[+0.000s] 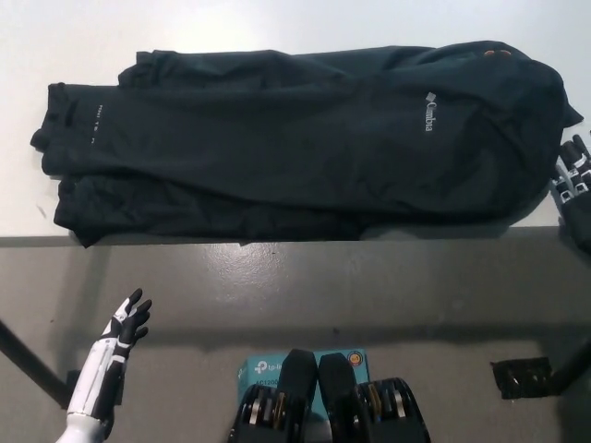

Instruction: The robot grabs the right edges of the black jacket on the table, and folds it in half

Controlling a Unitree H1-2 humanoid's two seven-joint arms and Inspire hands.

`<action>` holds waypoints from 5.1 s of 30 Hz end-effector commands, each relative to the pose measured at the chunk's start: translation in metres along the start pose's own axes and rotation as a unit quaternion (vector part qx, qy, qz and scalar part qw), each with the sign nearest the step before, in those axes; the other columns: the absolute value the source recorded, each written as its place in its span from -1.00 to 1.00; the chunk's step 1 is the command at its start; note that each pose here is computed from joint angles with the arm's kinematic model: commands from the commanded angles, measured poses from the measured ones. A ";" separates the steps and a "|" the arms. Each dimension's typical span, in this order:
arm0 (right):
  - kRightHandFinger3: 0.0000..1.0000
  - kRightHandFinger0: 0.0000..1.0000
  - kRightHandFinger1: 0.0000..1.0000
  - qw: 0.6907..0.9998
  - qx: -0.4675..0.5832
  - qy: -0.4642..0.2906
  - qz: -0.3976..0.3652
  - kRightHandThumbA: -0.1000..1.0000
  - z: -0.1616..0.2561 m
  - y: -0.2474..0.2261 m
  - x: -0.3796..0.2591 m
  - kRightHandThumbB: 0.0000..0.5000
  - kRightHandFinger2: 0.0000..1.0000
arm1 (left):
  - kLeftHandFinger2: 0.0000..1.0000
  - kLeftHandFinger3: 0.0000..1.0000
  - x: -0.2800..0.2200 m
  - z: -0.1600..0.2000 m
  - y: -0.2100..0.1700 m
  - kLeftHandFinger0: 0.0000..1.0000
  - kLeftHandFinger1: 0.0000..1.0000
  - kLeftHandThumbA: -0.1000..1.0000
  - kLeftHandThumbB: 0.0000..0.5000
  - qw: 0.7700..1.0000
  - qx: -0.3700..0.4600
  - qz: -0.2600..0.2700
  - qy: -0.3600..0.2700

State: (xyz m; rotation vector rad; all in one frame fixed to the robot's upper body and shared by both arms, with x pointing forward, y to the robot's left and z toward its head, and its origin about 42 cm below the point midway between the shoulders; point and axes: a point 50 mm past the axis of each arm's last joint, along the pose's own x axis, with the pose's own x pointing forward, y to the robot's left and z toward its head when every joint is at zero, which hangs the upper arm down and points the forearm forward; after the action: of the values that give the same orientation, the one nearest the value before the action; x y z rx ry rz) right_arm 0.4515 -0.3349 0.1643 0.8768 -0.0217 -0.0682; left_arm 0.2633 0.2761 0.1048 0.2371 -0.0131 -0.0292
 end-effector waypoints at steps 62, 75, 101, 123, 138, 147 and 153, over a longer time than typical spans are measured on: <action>0.99 -1.00 -0.59 0.995 -0.013 -0.087 -0.042 -1.00 -0.007 0.112 0.070 -0.61 0.30 | 1.00 1.00 0.010 0.023 0.007 1.00 1.00 1.00 -0.56 0.998 0.030 0.009 -0.053; 0.77 -1.00 -0.22 0.971 -0.123 -0.203 0.024 -1.00 0.095 0.157 0.064 -0.67 0.42 | 1.00 1.00 0.010 0.022 0.006 1.00 1.00 1.00 -0.67 0.998 0.030 0.005 -0.055; 0.03 -1.00 -0.28 0.676 -0.601 -0.216 0.367 -1.00 -0.004 0.415 0.048 -0.32 0.27 | 1.00 1.00 0.011 0.022 0.005 1.00 1.00 1.00 -0.67 0.998 0.027 0.006 -0.053; 0.89 -0.60 0.25 0.502 -0.725 -0.156 0.445 -0.77 -0.159 0.452 0.016 -0.27 0.88 | 1.00 1.00 0.015 0.032 0.005 1.00 1.00 1.00 -0.62 0.997 0.049 0.006 -0.055; 1.00 1.00 1.00 0.440 -0.788 0.031 0.431 0.78 -0.097 0.458 0.036 1.00 1.00 | 1.00 1.00 0.021 0.036 0.007 1.00 1.00 1.00 -0.58 0.997 0.050 0.005 -0.051; 1.00 1.00 1.00 0.540 -0.700 -0.064 0.463 1.00 -0.031 0.483 0.020 0.90 1.00 | 1.00 1.00 0.020 0.034 0.005 1.00 1.00 1.00 -0.73 0.997 0.051 -0.001 -0.050; 1.00 1.00 1.00 0.669 -0.561 -0.194 0.447 1.00 0.078 0.503 -0.007 1.00 1.00 | 1.00 1.00 0.024 0.038 0.004 1.00 1.00 1.00 -0.56 0.997 0.048 -0.001 -0.053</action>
State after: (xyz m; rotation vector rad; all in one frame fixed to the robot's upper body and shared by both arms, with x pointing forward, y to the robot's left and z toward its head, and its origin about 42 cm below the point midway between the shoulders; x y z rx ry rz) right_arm 0.4988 -0.0323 0.5132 -0.6950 -0.5297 0.7201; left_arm 0.2805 0.2707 0.1262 0.3184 -0.0621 -0.0375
